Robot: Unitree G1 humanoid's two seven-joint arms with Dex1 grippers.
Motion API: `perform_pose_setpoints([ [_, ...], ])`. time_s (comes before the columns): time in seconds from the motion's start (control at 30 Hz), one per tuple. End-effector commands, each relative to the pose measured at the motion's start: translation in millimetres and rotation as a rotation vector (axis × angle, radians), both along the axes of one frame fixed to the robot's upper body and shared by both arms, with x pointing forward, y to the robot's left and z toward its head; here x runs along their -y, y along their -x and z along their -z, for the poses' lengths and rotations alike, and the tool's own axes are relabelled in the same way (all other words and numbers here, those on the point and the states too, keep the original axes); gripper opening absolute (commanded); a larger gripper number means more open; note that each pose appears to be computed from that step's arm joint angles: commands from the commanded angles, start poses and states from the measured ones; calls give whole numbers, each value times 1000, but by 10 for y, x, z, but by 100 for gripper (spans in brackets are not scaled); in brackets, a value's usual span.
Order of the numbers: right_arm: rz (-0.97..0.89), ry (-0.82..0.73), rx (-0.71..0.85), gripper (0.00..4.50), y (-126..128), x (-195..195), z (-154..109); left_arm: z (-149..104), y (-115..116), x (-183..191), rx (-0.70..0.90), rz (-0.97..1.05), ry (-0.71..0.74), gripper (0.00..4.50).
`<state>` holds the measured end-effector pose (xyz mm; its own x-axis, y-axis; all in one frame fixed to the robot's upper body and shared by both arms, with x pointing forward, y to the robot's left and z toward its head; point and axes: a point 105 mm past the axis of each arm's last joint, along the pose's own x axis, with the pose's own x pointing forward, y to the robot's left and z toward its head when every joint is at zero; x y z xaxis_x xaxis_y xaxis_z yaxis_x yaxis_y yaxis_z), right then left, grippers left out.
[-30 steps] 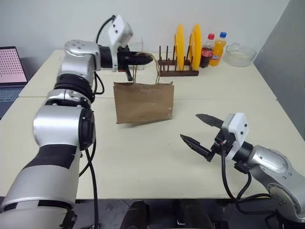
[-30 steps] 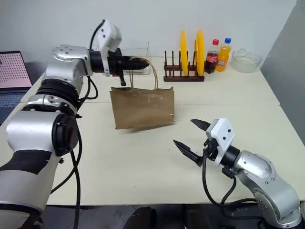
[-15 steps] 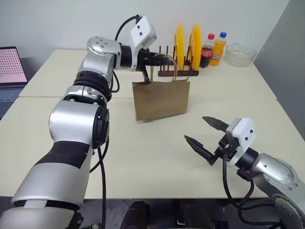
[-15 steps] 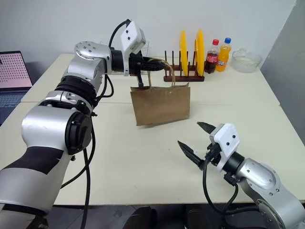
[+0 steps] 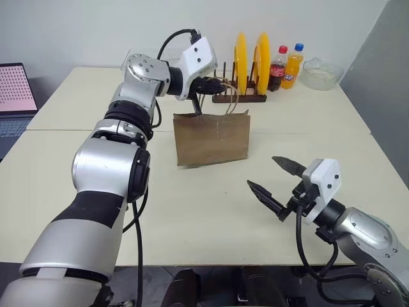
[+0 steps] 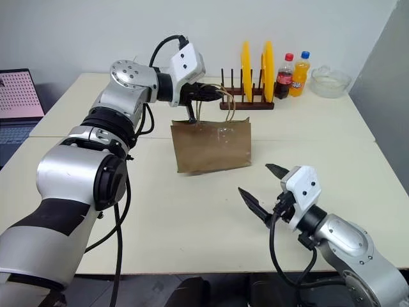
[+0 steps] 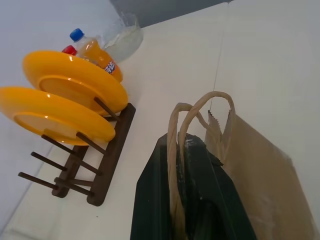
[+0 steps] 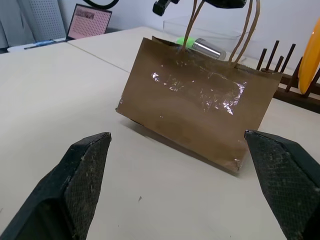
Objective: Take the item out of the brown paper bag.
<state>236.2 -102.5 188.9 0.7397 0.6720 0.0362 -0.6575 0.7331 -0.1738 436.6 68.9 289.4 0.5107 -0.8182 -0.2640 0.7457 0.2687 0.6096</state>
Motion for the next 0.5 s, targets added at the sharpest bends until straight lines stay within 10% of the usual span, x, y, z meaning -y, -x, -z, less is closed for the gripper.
perform_pose_setpoints([
  [0.03, -16, -12, 59, 450, 60, -48, -135, -192, 7, 2, 87, -5, 0, 1],
  [0.5, -25, -18, 65, 450, 26, -76, -151, -29, -35, -103, 69, -40, -40, 21],
])
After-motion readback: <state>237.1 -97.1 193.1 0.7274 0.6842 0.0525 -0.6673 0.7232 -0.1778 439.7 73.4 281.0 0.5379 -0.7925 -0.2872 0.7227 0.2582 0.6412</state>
